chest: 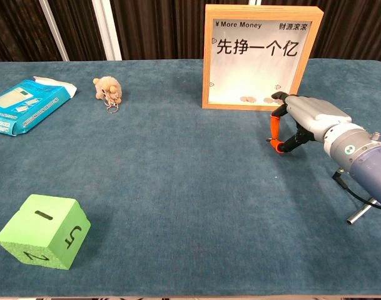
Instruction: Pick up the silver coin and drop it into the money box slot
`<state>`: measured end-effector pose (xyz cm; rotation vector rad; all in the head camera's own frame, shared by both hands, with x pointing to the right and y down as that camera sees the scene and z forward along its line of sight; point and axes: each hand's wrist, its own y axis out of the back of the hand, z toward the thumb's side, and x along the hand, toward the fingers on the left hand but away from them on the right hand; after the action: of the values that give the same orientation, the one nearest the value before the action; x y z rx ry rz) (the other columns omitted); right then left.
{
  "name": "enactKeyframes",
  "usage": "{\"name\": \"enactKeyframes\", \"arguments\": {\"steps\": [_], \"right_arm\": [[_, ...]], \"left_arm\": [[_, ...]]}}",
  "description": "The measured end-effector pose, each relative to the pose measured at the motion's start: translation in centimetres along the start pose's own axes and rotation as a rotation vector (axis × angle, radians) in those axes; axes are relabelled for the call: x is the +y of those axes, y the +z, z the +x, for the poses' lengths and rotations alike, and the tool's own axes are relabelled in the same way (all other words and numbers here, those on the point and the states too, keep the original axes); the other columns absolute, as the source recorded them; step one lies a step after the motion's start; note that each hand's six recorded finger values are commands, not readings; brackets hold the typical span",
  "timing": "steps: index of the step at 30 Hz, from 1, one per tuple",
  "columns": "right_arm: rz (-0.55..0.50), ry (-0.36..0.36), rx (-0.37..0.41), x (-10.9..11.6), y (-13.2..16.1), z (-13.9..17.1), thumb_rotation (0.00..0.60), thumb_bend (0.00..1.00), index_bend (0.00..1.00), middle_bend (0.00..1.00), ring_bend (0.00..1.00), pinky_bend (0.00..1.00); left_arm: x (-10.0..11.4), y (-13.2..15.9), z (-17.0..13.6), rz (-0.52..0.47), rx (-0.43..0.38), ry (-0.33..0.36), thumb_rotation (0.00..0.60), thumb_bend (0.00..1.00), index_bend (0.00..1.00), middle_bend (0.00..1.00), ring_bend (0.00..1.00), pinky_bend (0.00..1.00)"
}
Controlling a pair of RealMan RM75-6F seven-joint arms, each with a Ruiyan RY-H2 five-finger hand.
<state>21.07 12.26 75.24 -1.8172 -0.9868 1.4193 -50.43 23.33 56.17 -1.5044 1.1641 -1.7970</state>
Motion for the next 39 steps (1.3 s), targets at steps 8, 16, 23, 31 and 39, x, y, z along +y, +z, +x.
{"name": "enactKeyframes", "arguments": {"steps": [8, 16, 23, 31, 39], "right_arm": [[-0.049, -0.037, 0.017, 2.1, 0.3, 0.7, 0.6, 0.58, 0.66, 0.02, 0.0, 0.0], [-0.079, -0.133, 0.022, 8.6, -0.4, 2.8, 0.6, 0.6, 0.66, 0.02, 0.0, 0.0], [-0.021, -0.284, -0.036, 16.7, -3.0, 4.2, 0.6, 0.6, 0.66, 0.02, 0.0, 0.0], [0.043, -0.351, -0.035, 21.8, -3.0, 2.8, 0.6, 0.6, 0.66, 0.02, 0.0, 0.0], [0.097, -0.307, -0.009, 23.9, -1.7, -1.4, 0.6, 0.6, 0.66, 0.02, 0.0, 0.0]], "left_arm": [[0.0, 0.0, 0.0, 0.0, 0.0, 0.0, 0.6, 0.42, 0.24, 0.02, 0.04, 0.06], [0.0, 0.0, -0.1, -0.002, 0.001, 0.001, 0.6, 0.42, 0.24, 0.02, 0.04, 0.07], [0.0, 0.1, -0.1, 0.0, 0.001, 0.001, 0.6, 0.42, 0.24, 0.02, 0.04, 0.07], [0.0, 0.1, -0.1, -0.002, 0.0, 0.001, 0.6, 0.42, 0.24, 0.02, 0.04, 0.07], [0.0, 0.0, 0.0, -0.01, 0.002, -0.004, 0.6, 0.42, 0.24, 0.02, 0.04, 0.09]]}}
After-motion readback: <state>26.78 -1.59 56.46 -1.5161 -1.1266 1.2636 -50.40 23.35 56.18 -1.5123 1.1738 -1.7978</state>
